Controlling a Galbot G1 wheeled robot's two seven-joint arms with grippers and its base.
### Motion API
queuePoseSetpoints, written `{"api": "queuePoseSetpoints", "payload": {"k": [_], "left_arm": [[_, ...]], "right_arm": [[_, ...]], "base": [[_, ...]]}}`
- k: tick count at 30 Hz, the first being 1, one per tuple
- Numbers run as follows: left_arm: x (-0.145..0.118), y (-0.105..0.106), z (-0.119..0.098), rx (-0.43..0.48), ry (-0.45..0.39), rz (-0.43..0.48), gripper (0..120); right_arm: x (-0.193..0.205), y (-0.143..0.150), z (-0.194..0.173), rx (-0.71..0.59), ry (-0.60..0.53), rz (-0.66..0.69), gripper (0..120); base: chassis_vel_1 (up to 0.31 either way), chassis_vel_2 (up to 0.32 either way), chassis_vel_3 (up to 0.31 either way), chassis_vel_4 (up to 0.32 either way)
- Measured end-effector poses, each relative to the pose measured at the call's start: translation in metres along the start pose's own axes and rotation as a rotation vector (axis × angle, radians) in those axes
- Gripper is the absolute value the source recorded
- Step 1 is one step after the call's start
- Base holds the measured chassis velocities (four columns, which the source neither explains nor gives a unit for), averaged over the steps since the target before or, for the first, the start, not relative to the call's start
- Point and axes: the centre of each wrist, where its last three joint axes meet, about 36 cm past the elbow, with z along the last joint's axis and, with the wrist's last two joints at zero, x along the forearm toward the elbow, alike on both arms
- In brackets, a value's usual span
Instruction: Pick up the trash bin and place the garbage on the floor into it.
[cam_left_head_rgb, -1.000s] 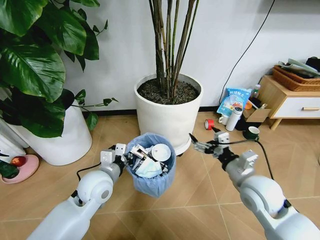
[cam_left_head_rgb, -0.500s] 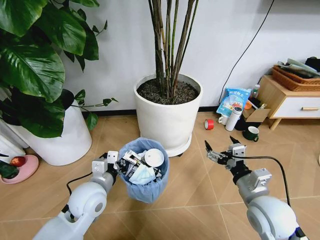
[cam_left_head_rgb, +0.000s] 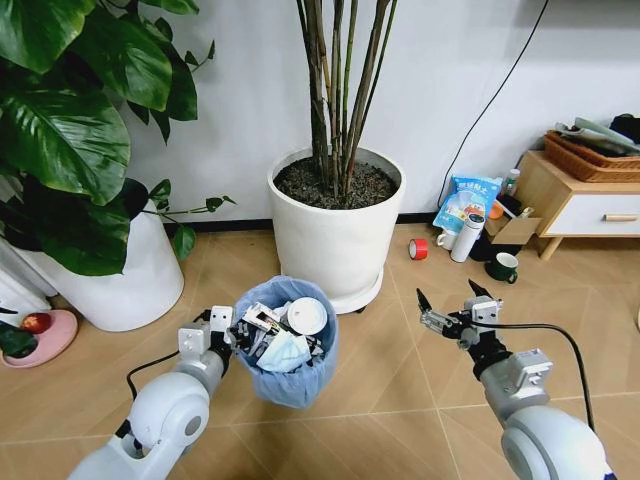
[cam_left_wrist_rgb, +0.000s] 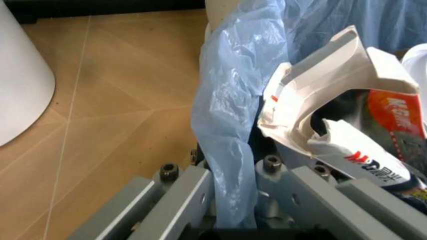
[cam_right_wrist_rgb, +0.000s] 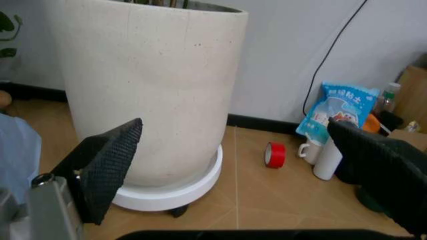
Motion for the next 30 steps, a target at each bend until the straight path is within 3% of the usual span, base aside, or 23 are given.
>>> {"api": "queuePoseSetpoints", "payload": {"k": [14, 30], "left_arm": [[0.0040, 0.0007, 0.0001, -0.001, -0.003, -0.004, 0], [0.0035, -0.0031, -0.0008, 0.005, -0.008, 0.007, 0]], "right_arm": [[0.0060, 0.0011, 0.0026, -0.011, 0.000, 0.009, 100], [0.0074, 0.0035, 0.0048, -0.005, -0.010, -0.010, 100]], "base": [[0.162, -0.028, -0.157, 0.036], [0.269, -0.214, -0.271, 0.205]]}}
